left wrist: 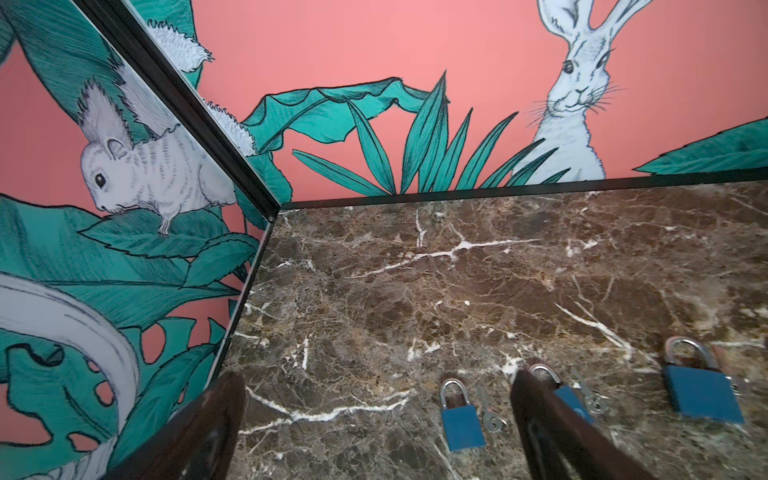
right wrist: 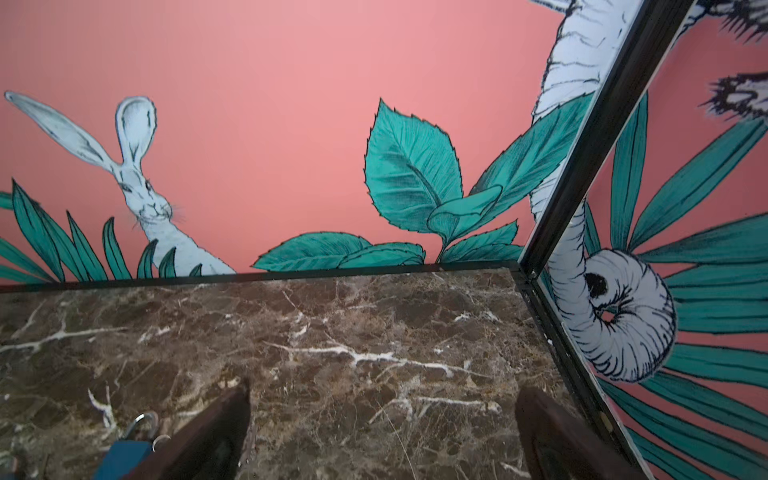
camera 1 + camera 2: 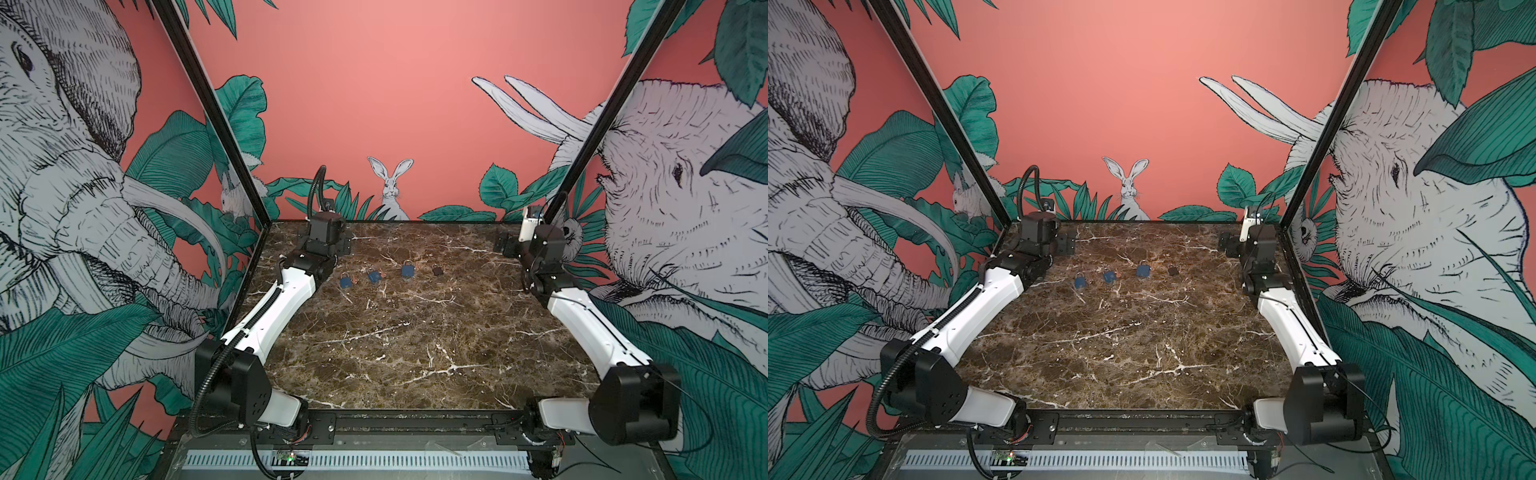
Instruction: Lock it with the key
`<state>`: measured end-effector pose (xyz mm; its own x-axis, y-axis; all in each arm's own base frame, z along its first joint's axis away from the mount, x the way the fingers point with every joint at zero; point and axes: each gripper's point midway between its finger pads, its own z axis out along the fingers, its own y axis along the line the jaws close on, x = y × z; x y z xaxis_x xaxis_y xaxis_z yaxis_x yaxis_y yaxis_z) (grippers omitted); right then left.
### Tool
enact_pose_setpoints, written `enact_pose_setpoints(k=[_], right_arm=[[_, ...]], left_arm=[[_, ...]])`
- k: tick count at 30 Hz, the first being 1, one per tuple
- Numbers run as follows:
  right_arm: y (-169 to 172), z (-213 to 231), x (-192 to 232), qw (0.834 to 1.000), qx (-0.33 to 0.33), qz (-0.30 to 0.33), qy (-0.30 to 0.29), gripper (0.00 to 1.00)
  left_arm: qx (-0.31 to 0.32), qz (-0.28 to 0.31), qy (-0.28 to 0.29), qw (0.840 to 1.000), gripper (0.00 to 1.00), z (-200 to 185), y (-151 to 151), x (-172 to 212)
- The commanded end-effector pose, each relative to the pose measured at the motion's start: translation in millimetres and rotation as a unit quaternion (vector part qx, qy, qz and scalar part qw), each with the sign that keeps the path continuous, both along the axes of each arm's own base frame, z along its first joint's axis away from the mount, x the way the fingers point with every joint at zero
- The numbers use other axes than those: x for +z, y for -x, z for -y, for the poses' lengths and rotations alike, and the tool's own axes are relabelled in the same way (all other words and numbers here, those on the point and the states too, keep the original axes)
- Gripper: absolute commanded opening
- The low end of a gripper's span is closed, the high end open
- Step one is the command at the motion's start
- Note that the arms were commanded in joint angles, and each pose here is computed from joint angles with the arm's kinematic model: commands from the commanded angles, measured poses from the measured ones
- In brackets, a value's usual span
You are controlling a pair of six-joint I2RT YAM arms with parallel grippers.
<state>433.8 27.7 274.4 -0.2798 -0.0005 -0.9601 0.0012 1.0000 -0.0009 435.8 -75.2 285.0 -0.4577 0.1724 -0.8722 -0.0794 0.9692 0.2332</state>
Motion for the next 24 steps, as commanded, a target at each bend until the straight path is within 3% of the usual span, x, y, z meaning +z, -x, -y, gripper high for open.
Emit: enact_pose_setpoints(k=[1,12,18,20,24], right_arm=[[13,-2,-12,1.000,0.011,0.012,0.012,0.99],[69,-9,-68,0.997,0.032,0.024,-0.060,0.99],[77,-13,-92,0.998,0.051,0.007,-0.041,0.99],[79,-6,-98,0.998,0.031,0.019,-0.046,0.99],[81,-5,-101,0.997,0.032,0.055,-0.037,0.99]], left_arm=[[0.000,0.004,-0.026,1.000,0.99,-7,1,-11],[-0.052,0.017,-0.029,0.998,0.99,-14,39,-64],[-0.087,0.029,-0.051,0.994,0.99,-15,58,-105],[-0.118,0.048,-0.048,0.991,0.99,-7,65,-111],[-0.103,0.068,-0.049,0.991,0.99,-17,74,-118]])
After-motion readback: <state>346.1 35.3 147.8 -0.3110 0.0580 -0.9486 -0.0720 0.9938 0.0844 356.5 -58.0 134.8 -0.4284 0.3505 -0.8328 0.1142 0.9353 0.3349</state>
